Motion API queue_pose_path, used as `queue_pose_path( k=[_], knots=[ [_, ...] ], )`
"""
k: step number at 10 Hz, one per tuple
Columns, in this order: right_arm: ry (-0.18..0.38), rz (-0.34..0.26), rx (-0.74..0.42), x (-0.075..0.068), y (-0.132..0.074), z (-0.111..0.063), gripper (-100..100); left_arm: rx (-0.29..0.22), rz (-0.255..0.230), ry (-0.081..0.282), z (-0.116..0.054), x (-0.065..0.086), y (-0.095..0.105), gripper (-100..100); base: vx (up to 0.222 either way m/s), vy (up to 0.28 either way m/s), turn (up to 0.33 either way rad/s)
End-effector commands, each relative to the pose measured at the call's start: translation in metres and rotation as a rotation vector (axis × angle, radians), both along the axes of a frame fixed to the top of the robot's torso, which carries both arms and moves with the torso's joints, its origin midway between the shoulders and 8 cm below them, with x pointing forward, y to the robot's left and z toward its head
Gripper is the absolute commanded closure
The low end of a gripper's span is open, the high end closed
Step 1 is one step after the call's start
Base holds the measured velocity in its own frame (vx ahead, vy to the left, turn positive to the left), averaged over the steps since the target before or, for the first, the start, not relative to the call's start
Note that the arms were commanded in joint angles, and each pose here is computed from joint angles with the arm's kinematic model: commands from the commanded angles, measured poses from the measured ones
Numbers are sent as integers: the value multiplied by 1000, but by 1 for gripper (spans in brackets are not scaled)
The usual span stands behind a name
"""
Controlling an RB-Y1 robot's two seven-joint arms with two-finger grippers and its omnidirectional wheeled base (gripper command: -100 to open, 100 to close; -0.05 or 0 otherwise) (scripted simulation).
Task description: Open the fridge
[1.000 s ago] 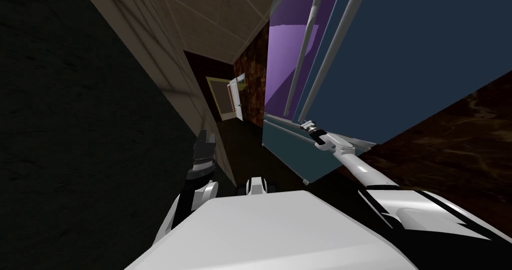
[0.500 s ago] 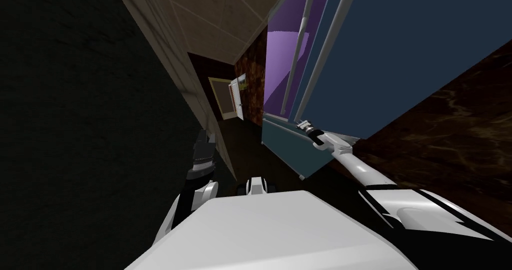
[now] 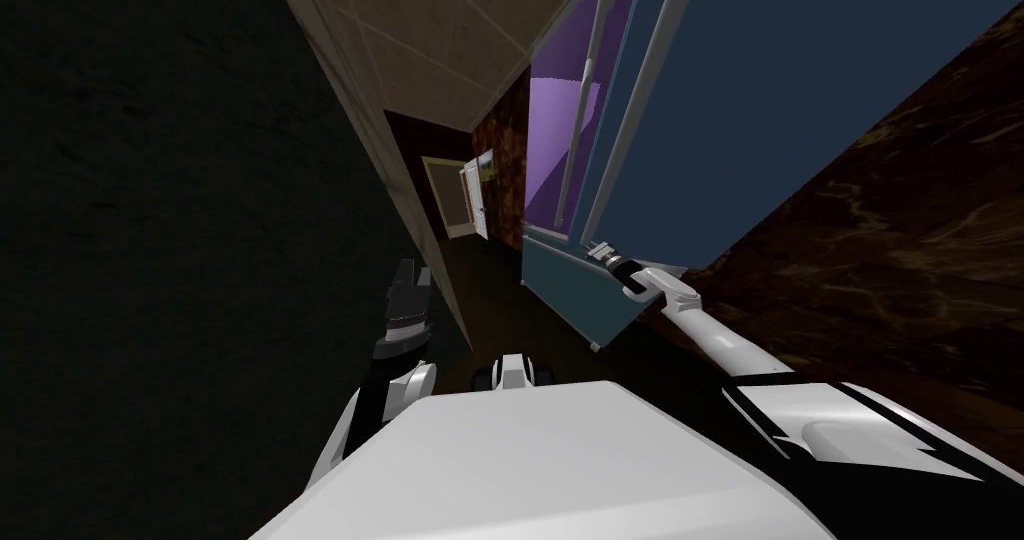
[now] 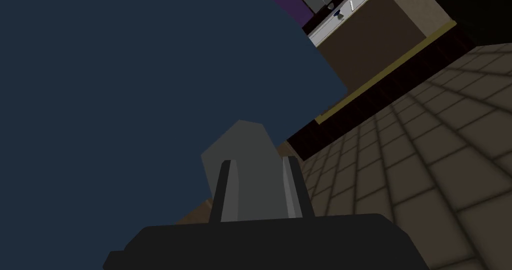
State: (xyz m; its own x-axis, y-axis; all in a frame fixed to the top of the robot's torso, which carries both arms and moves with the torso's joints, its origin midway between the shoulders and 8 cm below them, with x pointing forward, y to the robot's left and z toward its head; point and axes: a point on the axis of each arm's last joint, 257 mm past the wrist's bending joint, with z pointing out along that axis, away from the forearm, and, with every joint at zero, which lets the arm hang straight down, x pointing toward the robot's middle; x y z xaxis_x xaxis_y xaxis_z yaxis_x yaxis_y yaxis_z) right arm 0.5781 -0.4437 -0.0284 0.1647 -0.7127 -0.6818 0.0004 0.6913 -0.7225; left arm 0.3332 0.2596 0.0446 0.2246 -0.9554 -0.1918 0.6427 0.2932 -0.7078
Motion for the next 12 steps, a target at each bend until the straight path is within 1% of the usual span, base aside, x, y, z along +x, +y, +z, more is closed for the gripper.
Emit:
queue_pose_path(
  k=[1,4,7,8,9,12],
  knots=[
    [-9,88,-1,-2,32,6,100,0,0,0,0,0,0,0,-155,-155,52],
    [-11,198,-1,-10,73,8,100,0,0,0,0,0,0,0,-154,-133,35],
    [-11,309,1,-22,112,10,100,0,0,0,0,0,0,0,-208,-146,41],
    [-6,281,1,-16,103,5,100,0,0,0,0,0,0,0,-94,-48,12],
    [0,368,1,-28,135,2,100,0,0,0,0,0,0,0,-90,-174,12],
    [-5,479,0,-46,173,5,100,0,0,0,0,0,0,0,-142,-226,66]
  ],
)
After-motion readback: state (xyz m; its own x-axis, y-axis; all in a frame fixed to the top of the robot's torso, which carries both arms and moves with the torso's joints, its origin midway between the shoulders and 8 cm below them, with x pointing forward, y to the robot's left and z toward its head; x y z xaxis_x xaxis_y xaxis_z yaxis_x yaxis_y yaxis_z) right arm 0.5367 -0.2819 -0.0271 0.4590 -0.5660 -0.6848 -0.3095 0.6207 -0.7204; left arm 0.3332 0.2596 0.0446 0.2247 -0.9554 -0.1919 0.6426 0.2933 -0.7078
